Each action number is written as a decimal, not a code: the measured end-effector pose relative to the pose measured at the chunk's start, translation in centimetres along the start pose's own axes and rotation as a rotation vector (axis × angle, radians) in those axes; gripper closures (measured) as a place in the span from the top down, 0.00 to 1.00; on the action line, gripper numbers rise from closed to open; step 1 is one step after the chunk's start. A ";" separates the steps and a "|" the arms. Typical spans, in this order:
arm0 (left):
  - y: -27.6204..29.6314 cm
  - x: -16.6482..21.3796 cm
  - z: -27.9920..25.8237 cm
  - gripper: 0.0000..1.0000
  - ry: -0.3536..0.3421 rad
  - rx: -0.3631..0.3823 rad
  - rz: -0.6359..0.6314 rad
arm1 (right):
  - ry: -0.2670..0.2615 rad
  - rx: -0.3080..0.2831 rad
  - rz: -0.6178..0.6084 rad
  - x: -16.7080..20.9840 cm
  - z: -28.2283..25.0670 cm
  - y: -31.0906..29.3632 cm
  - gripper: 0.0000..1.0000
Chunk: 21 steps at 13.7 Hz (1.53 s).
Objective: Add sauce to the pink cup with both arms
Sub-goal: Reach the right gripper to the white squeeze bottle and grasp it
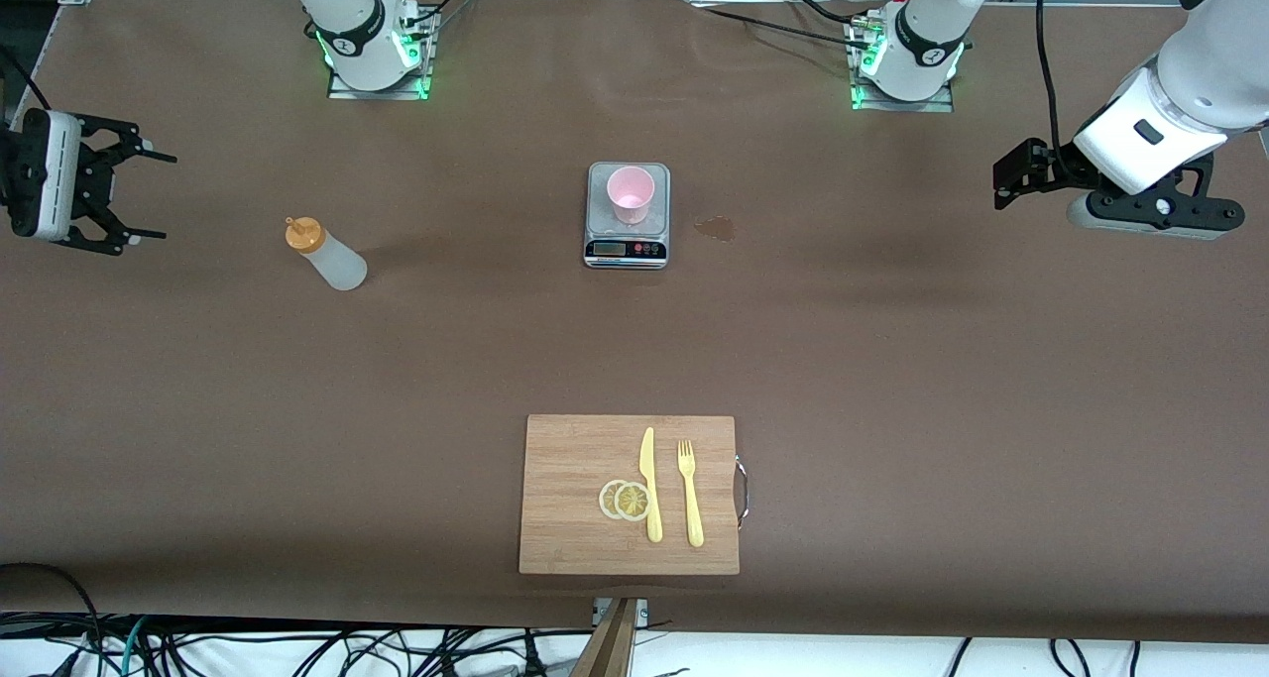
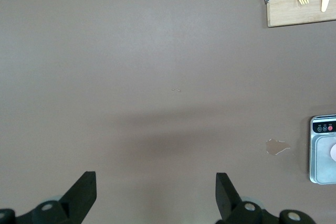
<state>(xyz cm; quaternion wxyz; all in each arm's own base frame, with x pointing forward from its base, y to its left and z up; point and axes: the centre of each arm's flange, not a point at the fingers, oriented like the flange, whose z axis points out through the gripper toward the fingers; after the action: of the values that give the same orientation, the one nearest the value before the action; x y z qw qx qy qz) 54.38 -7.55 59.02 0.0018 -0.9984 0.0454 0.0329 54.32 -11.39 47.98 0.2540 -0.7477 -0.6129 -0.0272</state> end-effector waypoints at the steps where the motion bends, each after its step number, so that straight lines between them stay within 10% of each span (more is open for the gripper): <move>1: 0.1 0.1 0.0 1.00 0.005 0.000 0.001 | 0.045 0.015 -0.035 -1.8 1.2 1.0 1.00; 9: -1.5 0.1 0.6 1.00 -0.039 -0.001 -0.028 | 0.328 0.085 -0.270 -15.8 15.4 7.8 1.00; 21: -3.4 -0.1 0.6 1.00 -0.058 -0.005 -0.026 | 0.613 0.026 -0.447 -19.6 28.3 5.9 1.00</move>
<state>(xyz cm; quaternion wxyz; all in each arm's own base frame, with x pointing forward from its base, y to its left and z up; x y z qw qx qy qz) 54.54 -4.13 58.45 0.0009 -0.9975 0.0324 0.0620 47.29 -18.08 14.43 0.4228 -0.5494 -0.6568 -0.2966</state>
